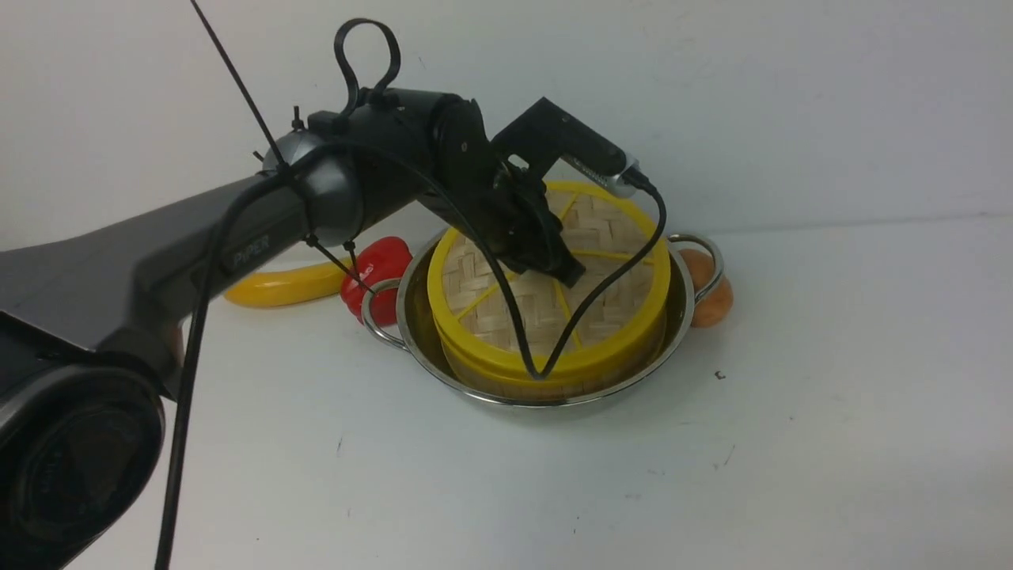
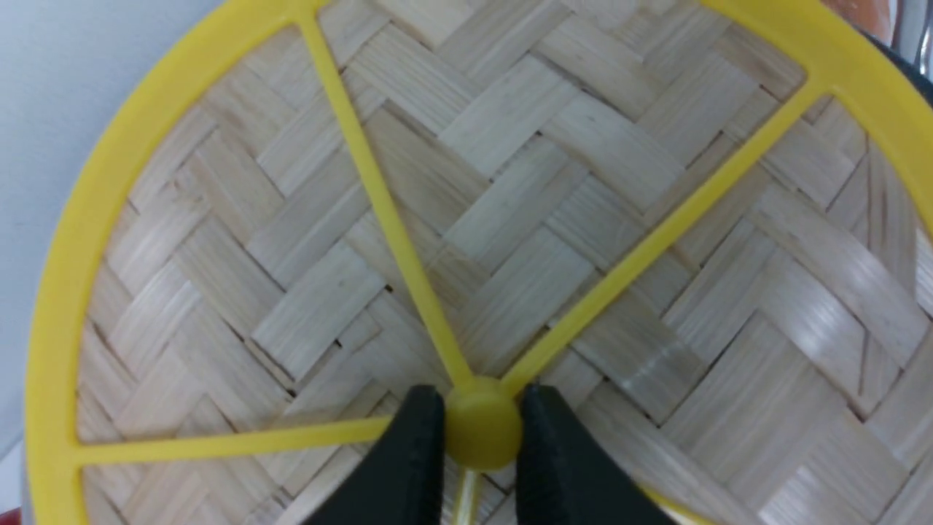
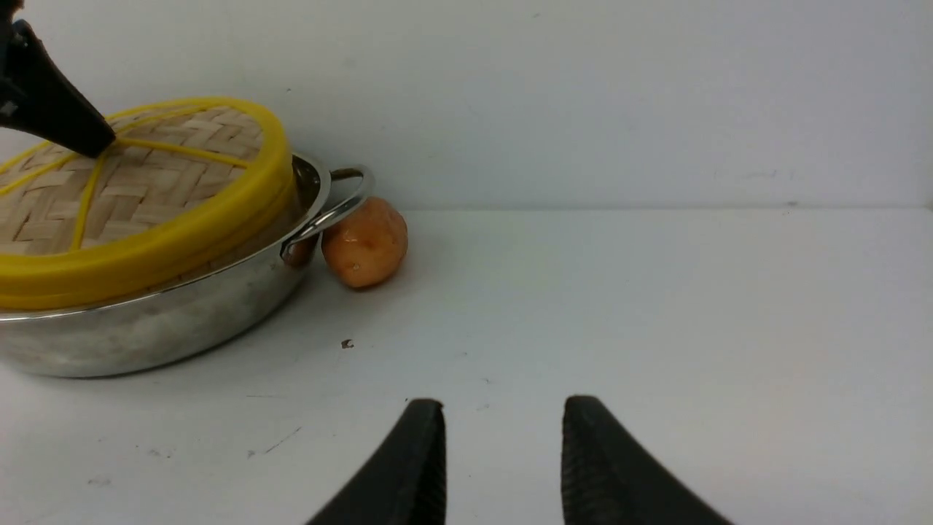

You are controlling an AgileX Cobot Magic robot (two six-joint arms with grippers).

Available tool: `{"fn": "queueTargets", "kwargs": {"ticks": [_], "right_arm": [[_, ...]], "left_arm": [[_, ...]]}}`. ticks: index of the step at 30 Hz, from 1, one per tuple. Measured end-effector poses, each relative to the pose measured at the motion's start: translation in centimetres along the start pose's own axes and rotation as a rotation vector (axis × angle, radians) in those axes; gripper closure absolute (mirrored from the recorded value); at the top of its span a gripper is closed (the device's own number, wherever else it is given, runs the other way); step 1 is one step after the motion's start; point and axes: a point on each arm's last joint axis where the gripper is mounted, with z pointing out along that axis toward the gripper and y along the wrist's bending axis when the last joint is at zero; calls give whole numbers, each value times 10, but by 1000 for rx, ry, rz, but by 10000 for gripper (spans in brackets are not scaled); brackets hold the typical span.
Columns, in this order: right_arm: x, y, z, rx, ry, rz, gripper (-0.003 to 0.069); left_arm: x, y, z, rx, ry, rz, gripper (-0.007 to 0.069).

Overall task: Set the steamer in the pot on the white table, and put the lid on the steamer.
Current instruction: 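Place the yellow bamboo steamer lid onto the steamer in the pot with the left gripper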

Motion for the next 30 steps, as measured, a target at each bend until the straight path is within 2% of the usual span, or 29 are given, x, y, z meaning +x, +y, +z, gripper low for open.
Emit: {"fn": "queueTargets", "kwargs": {"ticks": [3, 7, 13, 19, 30], "right_arm": [[0, 0, 0, 0, 0, 0, 416], [0, 0, 0, 0, 0, 0, 416], [0, 0, 0, 0, 0, 0, 416], [0, 0, 0, 0, 0, 1, 416], [0, 0, 0, 0, 0, 1, 416]], "left_arm": [[0, 2, 5, -14, -17, 4, 438], [-2, 3, 6, -26, -36, 9, 299], [-1, 2, 6, -22, -28, 8, 144], [0, 1, 6, -8, -20, -5, 114], [2, 0, 15, -1, -9, -19, 114]]}}
